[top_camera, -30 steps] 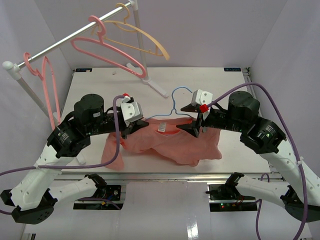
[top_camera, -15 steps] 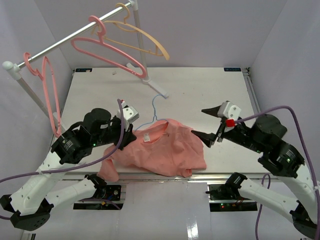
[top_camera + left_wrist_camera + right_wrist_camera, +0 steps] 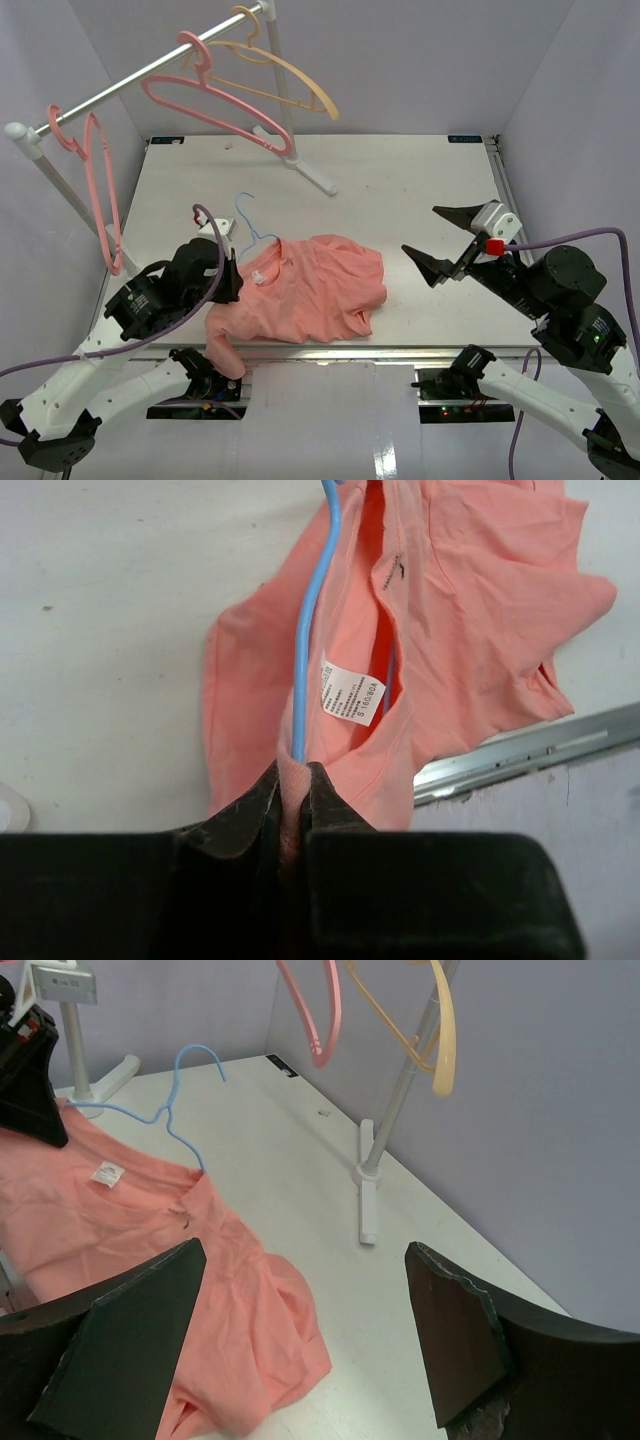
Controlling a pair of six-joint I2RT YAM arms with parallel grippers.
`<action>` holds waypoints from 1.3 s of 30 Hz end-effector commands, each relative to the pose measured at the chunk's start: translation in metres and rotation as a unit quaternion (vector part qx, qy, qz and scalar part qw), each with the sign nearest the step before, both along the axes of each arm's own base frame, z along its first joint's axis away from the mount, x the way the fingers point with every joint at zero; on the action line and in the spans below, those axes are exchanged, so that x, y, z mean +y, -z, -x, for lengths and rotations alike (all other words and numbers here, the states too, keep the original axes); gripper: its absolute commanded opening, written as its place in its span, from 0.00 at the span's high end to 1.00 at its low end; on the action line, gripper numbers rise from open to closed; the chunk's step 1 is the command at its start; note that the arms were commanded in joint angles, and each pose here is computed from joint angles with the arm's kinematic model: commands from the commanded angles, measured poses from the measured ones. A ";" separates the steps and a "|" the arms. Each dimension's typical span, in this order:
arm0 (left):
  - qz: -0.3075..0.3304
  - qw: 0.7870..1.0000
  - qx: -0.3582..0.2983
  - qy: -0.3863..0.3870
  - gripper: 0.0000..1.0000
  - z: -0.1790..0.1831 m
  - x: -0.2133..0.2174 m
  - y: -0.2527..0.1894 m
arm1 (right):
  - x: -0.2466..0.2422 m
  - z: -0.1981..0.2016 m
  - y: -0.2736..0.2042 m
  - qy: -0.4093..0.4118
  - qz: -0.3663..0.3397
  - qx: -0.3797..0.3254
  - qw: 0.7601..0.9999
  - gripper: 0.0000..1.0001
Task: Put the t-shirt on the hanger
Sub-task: Place the hanger at the clothesline.
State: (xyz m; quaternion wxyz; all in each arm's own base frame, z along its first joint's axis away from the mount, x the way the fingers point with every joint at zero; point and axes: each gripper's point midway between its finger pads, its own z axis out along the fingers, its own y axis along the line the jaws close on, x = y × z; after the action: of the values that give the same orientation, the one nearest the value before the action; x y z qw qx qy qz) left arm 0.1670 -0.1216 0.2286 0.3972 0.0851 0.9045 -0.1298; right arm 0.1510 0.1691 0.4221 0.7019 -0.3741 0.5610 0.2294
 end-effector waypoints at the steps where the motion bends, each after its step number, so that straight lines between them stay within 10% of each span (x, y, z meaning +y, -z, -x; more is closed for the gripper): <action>1: 0.026 0.989 -0.037 -0.141 1.00 -0.006 0.038 -0.014 | -0.007 0.001 -0.014 0.012 -0.026 -0.015 0.999 0.12; 10: 0.099 0.950 -0.130 -0.265 1.00 -0.015 0.076 -0.081 | -0.009 0.002 -0.011 0.015 -0.027 -0.016 0.999 0.12; 39: -0.018 0.890 -0.311 -0.334 1.00 -0.094 0.078 -0.242 | 0.011 -0.014 0.008 0.015 0.007 0.011 1.000 0.11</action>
State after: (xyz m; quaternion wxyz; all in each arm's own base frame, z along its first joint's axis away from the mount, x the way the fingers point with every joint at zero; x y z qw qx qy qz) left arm 0.2548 -0.0522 0.4423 0.6472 -0.1712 0.7423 0.0298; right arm 0.1622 0.1766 0.4082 0.6880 -0.3749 0.5824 0.2165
